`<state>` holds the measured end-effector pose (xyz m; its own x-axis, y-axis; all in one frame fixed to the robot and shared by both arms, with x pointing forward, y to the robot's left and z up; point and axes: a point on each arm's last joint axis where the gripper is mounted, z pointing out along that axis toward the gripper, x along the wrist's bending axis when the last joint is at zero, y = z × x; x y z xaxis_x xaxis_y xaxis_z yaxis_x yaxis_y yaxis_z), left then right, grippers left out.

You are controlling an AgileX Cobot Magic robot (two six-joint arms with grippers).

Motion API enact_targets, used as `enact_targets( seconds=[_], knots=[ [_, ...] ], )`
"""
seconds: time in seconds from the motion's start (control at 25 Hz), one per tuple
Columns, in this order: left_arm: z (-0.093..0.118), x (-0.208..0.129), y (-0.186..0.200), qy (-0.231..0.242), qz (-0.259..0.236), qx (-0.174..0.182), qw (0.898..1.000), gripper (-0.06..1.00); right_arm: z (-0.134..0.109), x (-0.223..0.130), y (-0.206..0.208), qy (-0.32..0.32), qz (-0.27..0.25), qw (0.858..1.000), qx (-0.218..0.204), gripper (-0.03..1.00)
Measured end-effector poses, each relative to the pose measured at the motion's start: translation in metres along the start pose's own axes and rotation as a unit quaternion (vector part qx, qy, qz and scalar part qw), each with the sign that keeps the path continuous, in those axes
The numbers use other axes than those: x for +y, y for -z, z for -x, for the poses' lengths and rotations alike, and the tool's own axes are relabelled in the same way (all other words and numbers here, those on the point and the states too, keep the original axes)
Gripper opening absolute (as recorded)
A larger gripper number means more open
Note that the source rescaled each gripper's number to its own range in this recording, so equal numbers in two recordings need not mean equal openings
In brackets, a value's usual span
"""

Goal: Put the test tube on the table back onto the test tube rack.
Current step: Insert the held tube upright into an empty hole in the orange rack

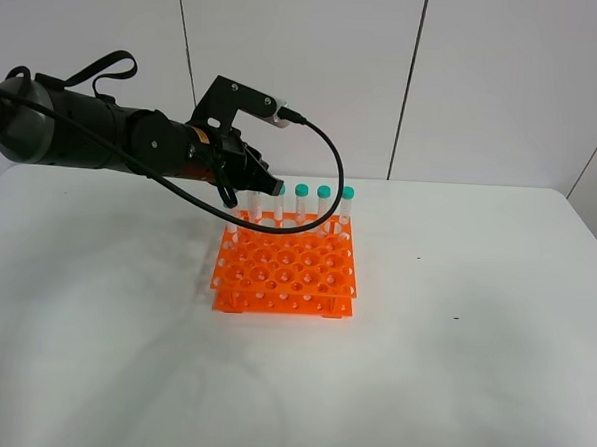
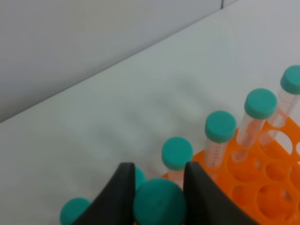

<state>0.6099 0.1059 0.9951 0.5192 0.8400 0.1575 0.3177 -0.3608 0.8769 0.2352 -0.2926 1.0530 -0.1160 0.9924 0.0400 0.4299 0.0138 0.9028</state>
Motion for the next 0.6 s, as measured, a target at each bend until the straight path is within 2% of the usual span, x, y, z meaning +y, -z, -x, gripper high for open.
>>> enact_targets(
  seconds=[0.6],
  knots=[
    [0.0007,-0.0035,0.0001,0.024,-0.005,-0.001,1.0,0.0,0.0,0.0,0.0,0.0,0.0,1.0,0.0,1.0]
  ],
)
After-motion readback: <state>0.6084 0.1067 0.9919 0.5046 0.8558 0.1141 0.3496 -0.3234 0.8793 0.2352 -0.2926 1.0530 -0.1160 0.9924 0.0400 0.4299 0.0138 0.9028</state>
